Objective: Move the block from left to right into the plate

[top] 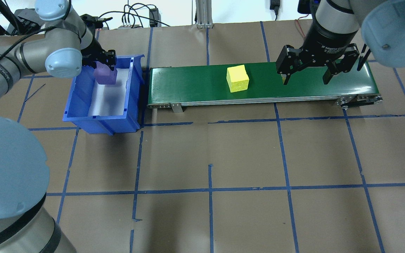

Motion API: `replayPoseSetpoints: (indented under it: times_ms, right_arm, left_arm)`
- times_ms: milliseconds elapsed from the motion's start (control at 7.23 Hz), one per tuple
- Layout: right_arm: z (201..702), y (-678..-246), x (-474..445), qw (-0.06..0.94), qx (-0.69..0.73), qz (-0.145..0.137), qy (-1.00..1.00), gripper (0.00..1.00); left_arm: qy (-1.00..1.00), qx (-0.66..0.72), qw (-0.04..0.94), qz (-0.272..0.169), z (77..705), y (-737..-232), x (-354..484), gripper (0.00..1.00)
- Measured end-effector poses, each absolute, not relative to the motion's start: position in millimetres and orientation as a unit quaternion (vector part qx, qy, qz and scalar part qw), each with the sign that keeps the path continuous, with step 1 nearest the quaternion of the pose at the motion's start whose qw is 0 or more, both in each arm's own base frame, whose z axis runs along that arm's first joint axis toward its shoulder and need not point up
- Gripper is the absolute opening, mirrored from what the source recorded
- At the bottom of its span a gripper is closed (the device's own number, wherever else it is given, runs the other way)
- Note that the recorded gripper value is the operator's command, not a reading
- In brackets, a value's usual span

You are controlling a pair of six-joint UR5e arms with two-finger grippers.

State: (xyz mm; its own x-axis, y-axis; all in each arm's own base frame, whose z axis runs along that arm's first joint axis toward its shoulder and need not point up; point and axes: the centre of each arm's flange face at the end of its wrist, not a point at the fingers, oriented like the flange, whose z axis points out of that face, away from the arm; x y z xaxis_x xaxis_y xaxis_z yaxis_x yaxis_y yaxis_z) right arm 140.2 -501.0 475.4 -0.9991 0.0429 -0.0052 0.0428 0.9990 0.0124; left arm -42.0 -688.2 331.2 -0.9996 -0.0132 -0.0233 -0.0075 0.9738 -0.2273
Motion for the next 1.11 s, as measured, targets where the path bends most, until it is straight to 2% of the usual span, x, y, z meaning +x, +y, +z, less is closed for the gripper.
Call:
replayPoseSetpoints:
  times_ms: [276, 553, 691, 829, 968, 1106]
  right_arm:
    - [478.1, -506.7, 131.9, 0.002, 0.027, -0.008, 1.0, 1.0]
    - [481.7, -515.1, 101.3, -0.01, 0.039, -0.018, 0.999, 1.0]
    - [483.9, -518.9, 78.0, -0.016, 0.041, -0.021, 0.999, 1.0]
    - [483.3, -522.6, 53.2, -0.018, 0.039, -0.021, 0.999, 1.0]
    - [479.4, -527.1, 25.5, -0.018, 0.035, -0.022, 0.999, 1.0]
    - [472.3, -534.3, -0.5, -0.017, 0.03, -0.023, 0.999, 1.0]
  left_arm:
    - [0.991, -0.04, -0.027, -0.128, 369.0, -671.3, -132.5, 0.39]
    - [0.989, -0.061, -0.067, -0.113, 360.6, -658.5, -209.1, 0.42]
    - [0.991, -0.059, -0.071, -0.095, 336.1, -656.7, -233.8, 0.55]
    - [0.993, -0.056, -0.07, -0.078, 312.8, -655.5, -246.0, 0.58]
    - [0.994, -0.056, -0.067, -0.065, 296.4, -652.8, -250.9, 0.82]
    - [0.995, -0.056, -0.065, -0.055, 284.4, -649.0, -252.4, 0.99]
